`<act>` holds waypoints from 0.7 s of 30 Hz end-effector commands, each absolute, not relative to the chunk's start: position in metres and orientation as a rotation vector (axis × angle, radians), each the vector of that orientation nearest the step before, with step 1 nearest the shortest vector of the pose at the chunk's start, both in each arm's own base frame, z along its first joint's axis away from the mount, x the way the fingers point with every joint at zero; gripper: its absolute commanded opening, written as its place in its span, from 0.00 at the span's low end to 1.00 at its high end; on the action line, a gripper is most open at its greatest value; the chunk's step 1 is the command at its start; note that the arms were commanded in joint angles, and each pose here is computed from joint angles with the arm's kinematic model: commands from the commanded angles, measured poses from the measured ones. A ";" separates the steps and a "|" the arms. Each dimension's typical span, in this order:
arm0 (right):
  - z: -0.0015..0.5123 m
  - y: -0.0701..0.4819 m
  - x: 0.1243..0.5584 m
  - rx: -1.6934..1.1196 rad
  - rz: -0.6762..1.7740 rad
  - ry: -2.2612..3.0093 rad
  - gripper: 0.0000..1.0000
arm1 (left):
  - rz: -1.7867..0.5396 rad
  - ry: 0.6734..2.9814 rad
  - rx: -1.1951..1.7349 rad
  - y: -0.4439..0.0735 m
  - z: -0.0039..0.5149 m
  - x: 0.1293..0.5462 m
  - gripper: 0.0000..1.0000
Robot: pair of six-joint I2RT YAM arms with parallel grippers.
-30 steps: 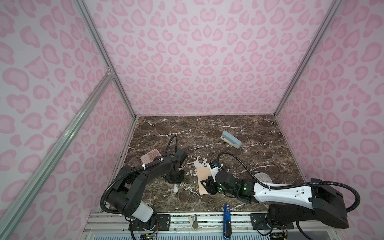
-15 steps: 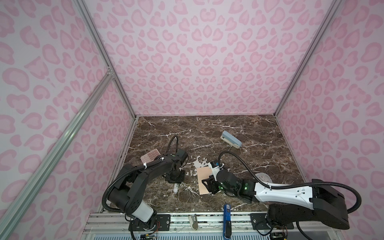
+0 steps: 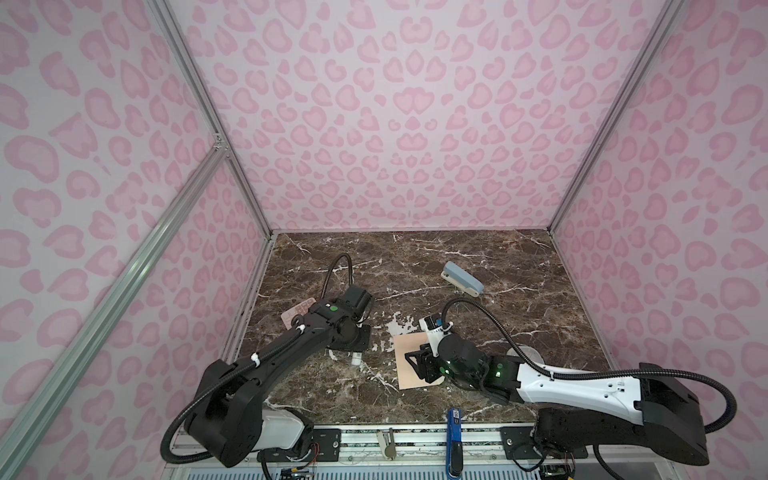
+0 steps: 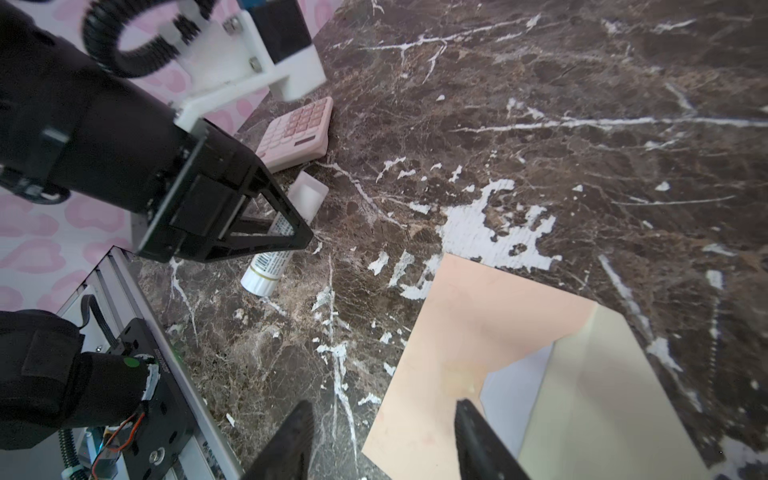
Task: Place the letter into the envelope and seal it
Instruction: 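Lift the glue stick with the left gripper while the right gripper rises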
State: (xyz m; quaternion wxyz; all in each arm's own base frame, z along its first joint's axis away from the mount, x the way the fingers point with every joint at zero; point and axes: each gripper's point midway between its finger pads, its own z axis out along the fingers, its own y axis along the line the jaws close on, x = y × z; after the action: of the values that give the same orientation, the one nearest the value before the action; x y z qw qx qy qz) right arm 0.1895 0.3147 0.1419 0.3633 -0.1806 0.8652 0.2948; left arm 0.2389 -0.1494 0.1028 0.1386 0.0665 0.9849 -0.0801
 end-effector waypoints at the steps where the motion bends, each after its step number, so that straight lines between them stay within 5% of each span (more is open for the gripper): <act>1: 0.158 0.303 0.201 -0.450 0.693 2.195 0.57 | -0.260 2.714 0.234 -0.154 0.139 0.249 0.20; 11: 0.262 0.274 0.233 -0.295 0.780 2.002 0.58 | -0.552 2.155 0.421 -0.209 0.245 0.251 0.19; 21: 0.300 0.302 0.224 -0.378 0.912 2.048 0.60 | -0.704 1.915 0.612 -0.255 0.268 0.234 0.20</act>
State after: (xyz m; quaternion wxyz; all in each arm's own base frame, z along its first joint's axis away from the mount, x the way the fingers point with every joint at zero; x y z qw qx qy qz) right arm 0.2325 0.2949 0.3084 0.4550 -0.1313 0.8048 0.3577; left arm 0.2301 -0.2375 0.2416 0.4387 0.2283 0.8292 -0.2605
